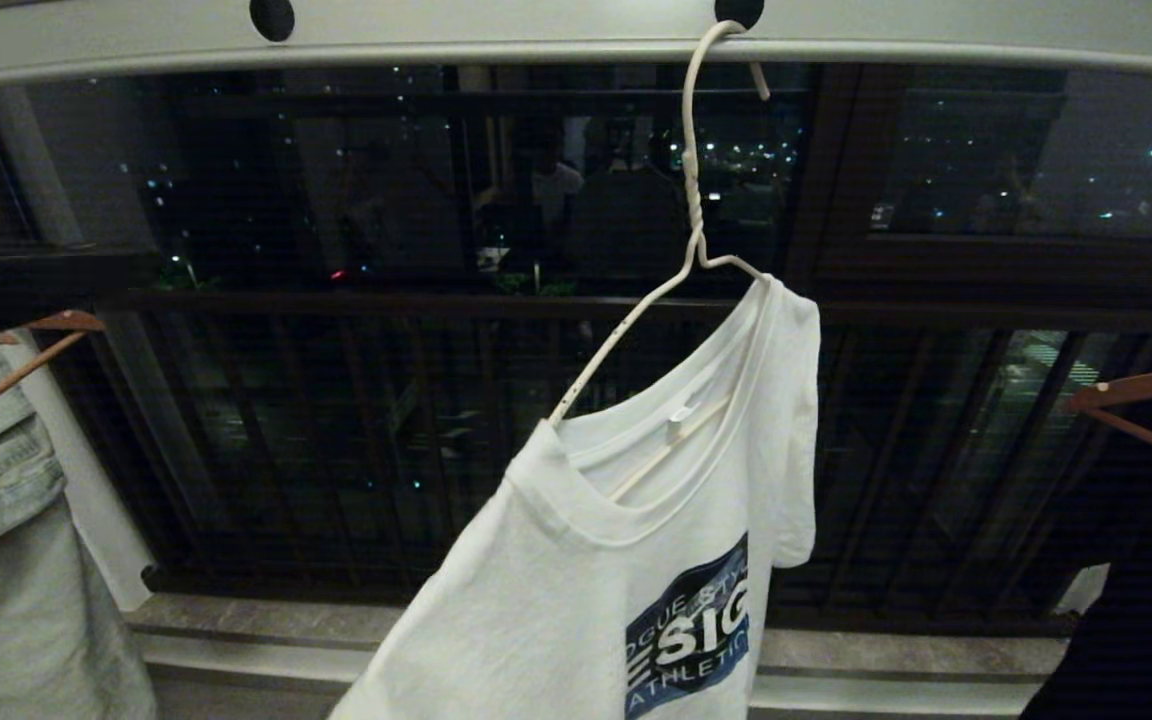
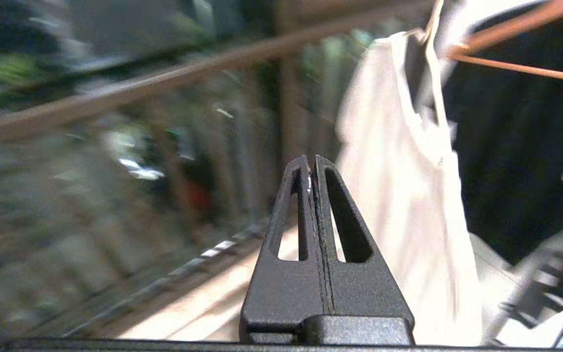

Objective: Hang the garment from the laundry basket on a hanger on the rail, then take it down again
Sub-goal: Take the clothes off the clothes rack

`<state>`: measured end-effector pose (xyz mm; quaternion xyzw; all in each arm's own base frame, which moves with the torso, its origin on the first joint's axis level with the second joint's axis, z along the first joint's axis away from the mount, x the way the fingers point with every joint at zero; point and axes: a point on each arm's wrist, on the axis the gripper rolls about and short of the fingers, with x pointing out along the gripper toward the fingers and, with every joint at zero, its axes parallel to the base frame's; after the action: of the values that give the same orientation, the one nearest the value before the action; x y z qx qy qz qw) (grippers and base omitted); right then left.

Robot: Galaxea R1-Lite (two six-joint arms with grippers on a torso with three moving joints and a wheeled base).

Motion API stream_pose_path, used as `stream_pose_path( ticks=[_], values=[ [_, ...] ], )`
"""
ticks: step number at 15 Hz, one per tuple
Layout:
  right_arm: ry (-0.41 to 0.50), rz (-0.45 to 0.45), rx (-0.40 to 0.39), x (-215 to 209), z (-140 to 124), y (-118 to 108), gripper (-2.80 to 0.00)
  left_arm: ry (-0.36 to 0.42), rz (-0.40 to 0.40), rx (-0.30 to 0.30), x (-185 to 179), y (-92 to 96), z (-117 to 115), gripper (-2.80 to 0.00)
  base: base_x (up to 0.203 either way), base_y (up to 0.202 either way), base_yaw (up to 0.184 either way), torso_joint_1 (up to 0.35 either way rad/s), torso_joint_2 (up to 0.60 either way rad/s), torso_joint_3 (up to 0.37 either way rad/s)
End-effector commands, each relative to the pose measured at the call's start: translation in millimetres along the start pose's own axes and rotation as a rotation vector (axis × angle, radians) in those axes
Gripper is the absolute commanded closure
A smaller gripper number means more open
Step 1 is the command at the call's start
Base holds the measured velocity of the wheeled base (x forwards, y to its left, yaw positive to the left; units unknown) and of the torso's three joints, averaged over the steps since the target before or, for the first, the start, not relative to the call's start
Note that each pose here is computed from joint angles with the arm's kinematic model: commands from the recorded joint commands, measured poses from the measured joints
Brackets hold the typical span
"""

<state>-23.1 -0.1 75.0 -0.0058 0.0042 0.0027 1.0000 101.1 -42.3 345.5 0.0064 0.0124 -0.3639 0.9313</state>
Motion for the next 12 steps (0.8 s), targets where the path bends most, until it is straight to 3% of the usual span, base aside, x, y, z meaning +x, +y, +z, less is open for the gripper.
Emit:
stream_pose_path(
  ticks=[1,4,5,10,12],
  values=[
    [0.002,0.001,-0.001,0,0,0,0.00,0.109,-0.108,-0.043,80,15.0,9,0.00,0.000,0.000,0.000,0.000,0.00,0.000],
    [0.002,0.001,-0.001,0,0,0,0.00,0.164,-0.199,-0.056,115,4.9,24,0.00,0.000,0.000,0.000,0.000,0.00,0.000],
    [0.002,0.001,-0.001,0,0,0,0.00,0.163,-0.219,-0.065,121,1.2,29,-2.80,0.000,0.000,0.000,0.000,0.00,0.000],
    [0.002,0.001,-0.001,0,0,0,0.00,0.210,-0.312,-0.155,147,-23.2,34,-2.80,0.000,0.000,0.000,0.000,0.00,0.000],
    [0.002,0.001,-0.001,0,0,0,0.00,0.221,-0.320,-0.162,160,-28.8,32,-2.80,0.000,0.000,0.000,0.000,0.00,0.000]
  ],
)
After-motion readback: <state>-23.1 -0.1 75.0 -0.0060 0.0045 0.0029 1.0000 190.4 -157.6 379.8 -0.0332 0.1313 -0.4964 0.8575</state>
